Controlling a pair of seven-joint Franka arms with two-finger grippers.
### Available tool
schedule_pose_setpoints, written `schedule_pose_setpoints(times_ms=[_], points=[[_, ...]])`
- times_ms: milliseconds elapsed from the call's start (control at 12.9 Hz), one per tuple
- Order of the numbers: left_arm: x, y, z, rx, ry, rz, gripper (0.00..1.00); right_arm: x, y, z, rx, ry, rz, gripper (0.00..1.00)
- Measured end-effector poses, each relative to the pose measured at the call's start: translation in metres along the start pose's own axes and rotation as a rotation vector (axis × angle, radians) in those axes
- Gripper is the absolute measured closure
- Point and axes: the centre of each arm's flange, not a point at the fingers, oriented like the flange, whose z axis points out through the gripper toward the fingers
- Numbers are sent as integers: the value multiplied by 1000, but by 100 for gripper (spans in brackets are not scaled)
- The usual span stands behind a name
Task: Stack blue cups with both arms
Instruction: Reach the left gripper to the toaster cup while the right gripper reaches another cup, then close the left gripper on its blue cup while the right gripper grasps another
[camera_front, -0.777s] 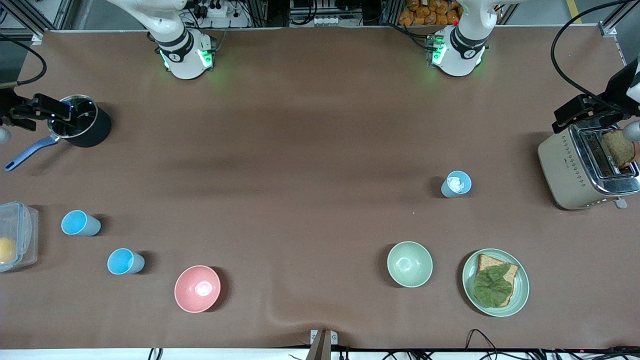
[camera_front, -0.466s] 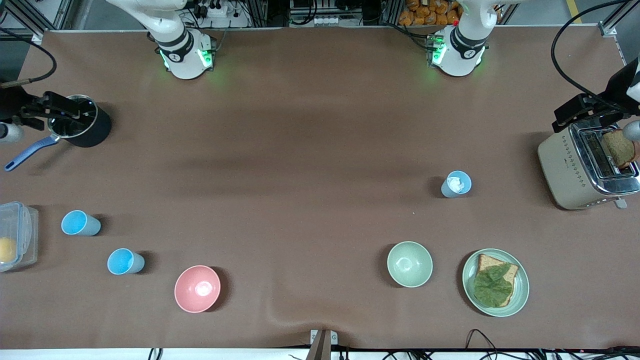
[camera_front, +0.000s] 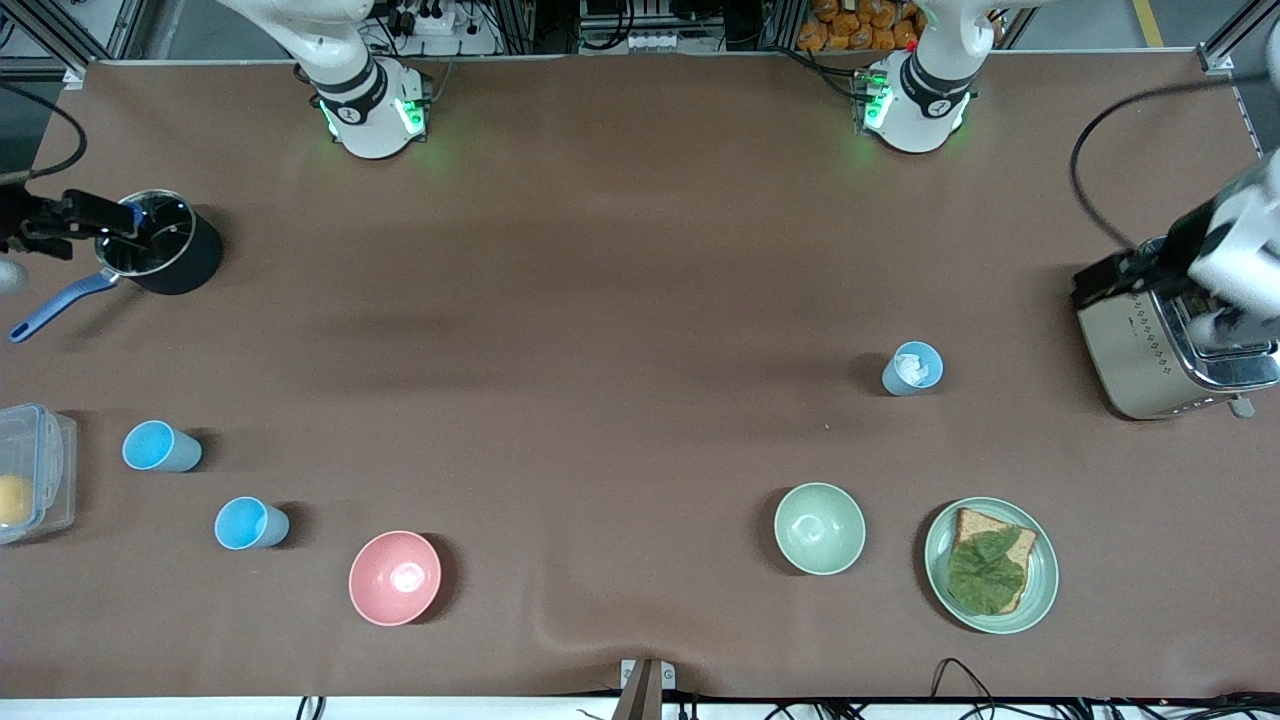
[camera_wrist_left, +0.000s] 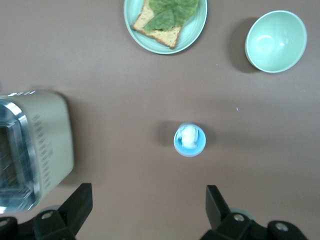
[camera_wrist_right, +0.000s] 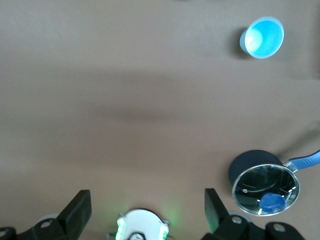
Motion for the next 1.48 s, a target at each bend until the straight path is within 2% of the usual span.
schedule_pose_setpoints(times_ms=[78, 233, 388, 621, 777, 1010, 1165, 1243, 1320, 1476], points=[[7, 7, 41, -5, 14, 10, 0, 15, 31, 27, 26, -31, -5, 0], [7, 15, 121, -18, 68, 24, 0, 53, 74, 85, 45, -58, -11, 0], [-9, 14, 184, -25, 91, 27, 0, 94, 88, 135, -28, -65, -34, 0], [-25, 13, 231, -19, 30, 29, 0, 147, 89, 193, -144, -24, -101, 0], [-27, 13, 247, -17, -1, 30, 0, 171, 85, 210, -223, 36, -150, 0], [-35, 18, 265, -15, -37, 41, 4, 189, 90, 228, -274, 92, -181, 0], [-38, 18, 275, -14, -54, 42, 22, 195, 92, 235, -283, 114, -191, 0], [-38, 18, 279, -14, -60, 43, 22, 198, 96, 239, -290, 130, -203, 0], [-38, 18, 284, -15, -63, 43, 27, 198, 102, 241, -293, 136, -217, 0], [-39, 19, 295, -16, -77, 43, 52, 195, 114, 245, -291, 131, -223, 0]])
